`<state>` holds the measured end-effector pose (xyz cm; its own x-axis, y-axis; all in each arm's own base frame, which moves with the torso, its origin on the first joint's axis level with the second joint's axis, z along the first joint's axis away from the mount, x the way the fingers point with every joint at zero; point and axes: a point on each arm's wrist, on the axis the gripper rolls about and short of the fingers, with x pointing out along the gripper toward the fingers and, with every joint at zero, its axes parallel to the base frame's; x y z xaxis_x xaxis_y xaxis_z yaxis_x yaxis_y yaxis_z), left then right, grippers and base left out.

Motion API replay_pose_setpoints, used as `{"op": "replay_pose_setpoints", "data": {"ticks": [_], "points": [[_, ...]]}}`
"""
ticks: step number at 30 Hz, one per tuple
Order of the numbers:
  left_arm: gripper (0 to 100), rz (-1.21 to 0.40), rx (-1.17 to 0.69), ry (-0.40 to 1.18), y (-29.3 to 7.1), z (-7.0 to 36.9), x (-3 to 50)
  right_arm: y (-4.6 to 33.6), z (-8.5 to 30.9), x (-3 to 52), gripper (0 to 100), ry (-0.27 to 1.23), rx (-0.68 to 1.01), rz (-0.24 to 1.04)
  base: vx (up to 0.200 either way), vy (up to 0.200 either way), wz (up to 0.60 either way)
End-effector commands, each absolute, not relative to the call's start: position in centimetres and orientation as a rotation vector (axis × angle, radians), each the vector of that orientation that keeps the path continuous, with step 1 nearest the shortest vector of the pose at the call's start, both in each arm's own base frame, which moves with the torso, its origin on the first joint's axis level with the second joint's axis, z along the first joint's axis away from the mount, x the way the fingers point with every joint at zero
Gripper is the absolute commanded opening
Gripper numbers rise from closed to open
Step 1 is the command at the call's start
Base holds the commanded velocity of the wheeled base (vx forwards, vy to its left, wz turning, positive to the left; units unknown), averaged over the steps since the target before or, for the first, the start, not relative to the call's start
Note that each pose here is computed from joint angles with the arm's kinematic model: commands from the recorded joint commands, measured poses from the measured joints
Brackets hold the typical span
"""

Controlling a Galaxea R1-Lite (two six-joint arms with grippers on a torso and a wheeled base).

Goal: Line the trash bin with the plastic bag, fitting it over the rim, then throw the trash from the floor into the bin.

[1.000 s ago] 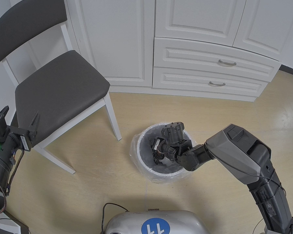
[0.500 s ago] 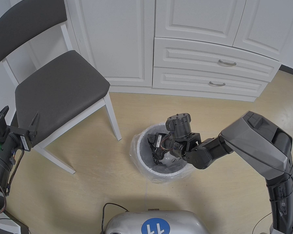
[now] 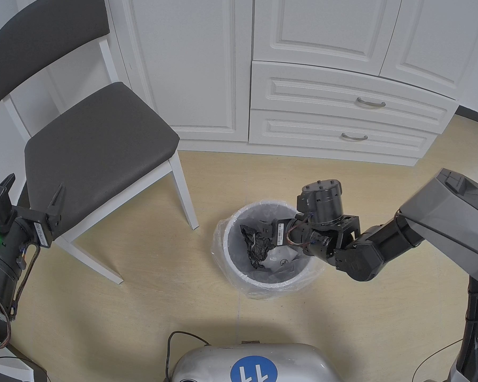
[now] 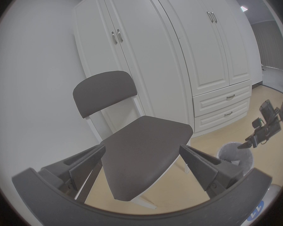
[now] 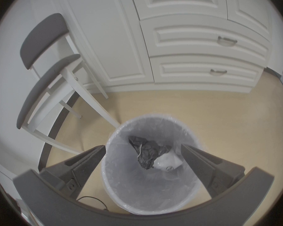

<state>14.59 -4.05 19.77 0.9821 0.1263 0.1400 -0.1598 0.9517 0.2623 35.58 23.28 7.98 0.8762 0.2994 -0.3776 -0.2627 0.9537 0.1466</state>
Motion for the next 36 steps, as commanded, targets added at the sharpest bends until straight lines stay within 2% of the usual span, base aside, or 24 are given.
{"op": "replay_pose_setpoints", "data": {"ticks": [1, 14, 20, 25, 32, 36], "points": [[100, 0.141, 0.284, -0.098, -4.2, 19.3, 14.9, 20.9, 9.5, 35.0, 100, 0.324, 0.043, 0.284, 0.000, 0.000, 0.00], [100, 0.136, 0.295, -0.052, -4.4, 18.4, 15.6, 16.6, 11.6, 35.4, 100, 0.120, -0.085, 0.203, 0.000, 0.000, 0.00], [100, 0.135, 0.294, -0.051, -4.4, 18.3, 15.6, 14.4, 13.0, 36.3, 100, 0.009, -0.136, 0.082, 0.000, 0.000, 0.00], [100, 0.112, 0.289, -0.058, -4.7, 18.0, 15.8, 13.3, 13.9, 36.8, 100, -0.140, -0.141, -0.012, 0.000, 0.000, 0.00], [100, 0.051, 0.259, -0.110, -4.8, 17.8, 15.9, 12.6, 12.4, 35.9, 100, -0.166, -0.128, -0.028, 0.000, 0.000, 0.00], [100, 0.039, 0.143, -0.118, -4.9, 18.0, 16.1, 11.7, 11.3, 35.9, 100, -0.188, -0.111, -0.082, 0.000, 0.000, 0.00]]}}
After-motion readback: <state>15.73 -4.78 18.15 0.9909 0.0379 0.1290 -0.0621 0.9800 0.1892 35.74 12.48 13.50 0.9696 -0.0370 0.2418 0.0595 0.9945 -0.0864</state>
